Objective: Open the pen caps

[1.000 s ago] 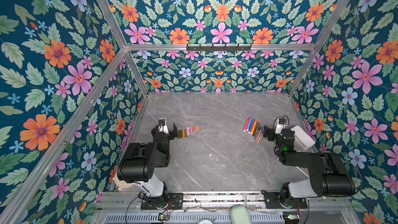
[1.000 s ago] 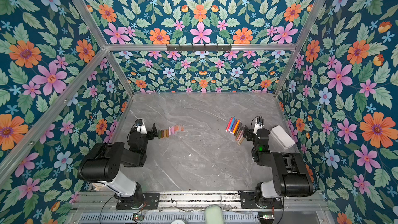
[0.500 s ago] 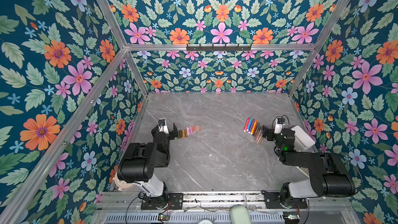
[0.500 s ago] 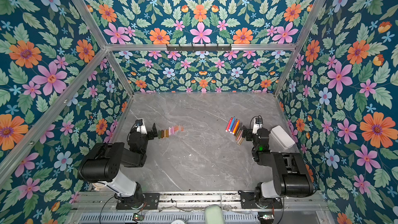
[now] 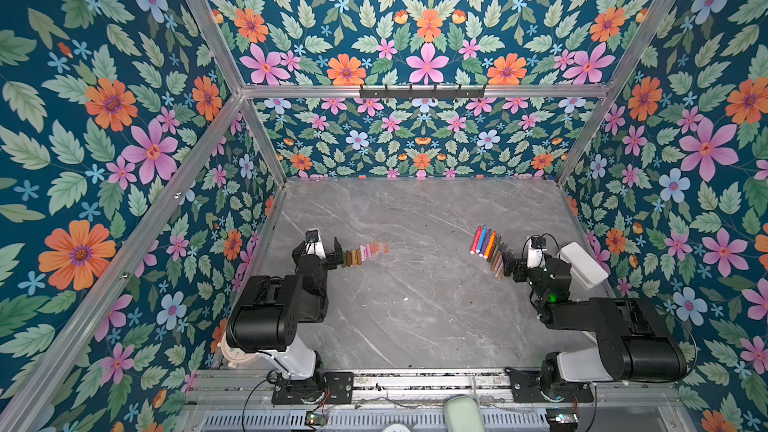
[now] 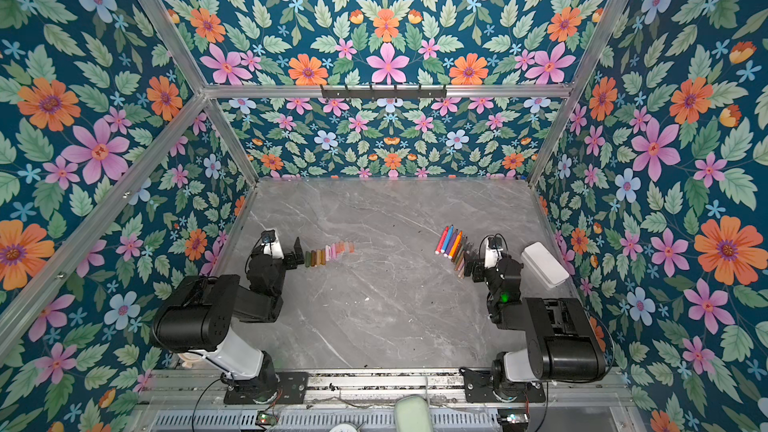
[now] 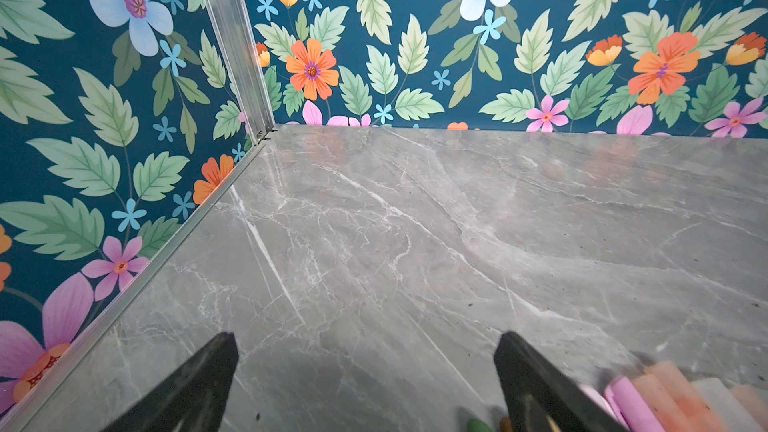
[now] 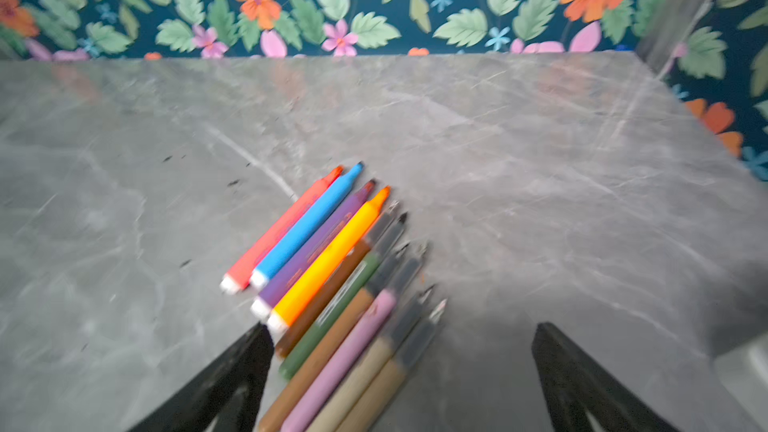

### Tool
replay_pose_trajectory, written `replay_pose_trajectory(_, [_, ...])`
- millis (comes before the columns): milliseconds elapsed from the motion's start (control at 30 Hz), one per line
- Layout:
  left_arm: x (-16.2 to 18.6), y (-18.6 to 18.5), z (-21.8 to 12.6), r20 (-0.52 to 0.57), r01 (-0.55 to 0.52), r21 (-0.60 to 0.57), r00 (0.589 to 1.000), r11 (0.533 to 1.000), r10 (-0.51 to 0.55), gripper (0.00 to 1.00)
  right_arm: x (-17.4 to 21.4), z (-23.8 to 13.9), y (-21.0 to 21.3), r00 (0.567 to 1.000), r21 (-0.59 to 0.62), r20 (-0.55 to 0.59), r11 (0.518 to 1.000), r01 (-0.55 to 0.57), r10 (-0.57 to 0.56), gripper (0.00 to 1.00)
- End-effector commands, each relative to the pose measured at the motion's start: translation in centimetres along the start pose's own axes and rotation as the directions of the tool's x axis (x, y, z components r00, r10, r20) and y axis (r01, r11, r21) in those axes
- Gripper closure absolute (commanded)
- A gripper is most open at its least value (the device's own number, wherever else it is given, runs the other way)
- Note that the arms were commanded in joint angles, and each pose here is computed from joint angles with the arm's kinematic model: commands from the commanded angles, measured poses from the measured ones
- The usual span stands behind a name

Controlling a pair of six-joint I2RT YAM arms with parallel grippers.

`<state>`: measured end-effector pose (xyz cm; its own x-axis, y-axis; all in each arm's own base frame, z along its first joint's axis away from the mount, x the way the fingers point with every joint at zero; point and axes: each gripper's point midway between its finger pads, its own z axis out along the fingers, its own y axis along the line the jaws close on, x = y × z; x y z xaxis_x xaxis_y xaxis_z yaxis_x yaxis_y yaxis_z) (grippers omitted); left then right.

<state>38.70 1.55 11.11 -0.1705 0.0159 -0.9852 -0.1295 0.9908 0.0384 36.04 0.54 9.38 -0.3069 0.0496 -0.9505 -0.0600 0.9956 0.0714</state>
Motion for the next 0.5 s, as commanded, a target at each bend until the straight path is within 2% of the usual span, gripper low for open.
replay_pose_trajectory(0, [-0.5,-0.1,0.0,0.016,-0.007,0.003,1.000,1.000,0.007,0.00,-1.0,0.1,-4.4,0.993,0.250,0.034,0.961,-0.118,0.113,0.02])
replay_pose_trajectory(67, [-0.4,-0.1,0.0,0.016,-0.007,0.004,1.000,1.000,0.007,0.00,-1.0,1.3,-2.0,0.998,0.112,-0.019,0.992,-0.050,0.052,0.02])
replay_pose_trajectory(167, [-0.4,0.0,0.0,0.014,-0.009,0.004,1.000,1.000,0.009,0.00,-1.0,1.3,-1.3,0.999,0.089,-0.026,0.996,-0.025,0.027,0.02])
replay_pose_trajectory(467, [-0.4,0.0,0.0,0.015,-0.009,0.003,1.000,1.000,0.009,0.00,-1.0,1.3,-1.5,0.999,0.080,-0.029,0.996,-0.039,0.042,0.02])
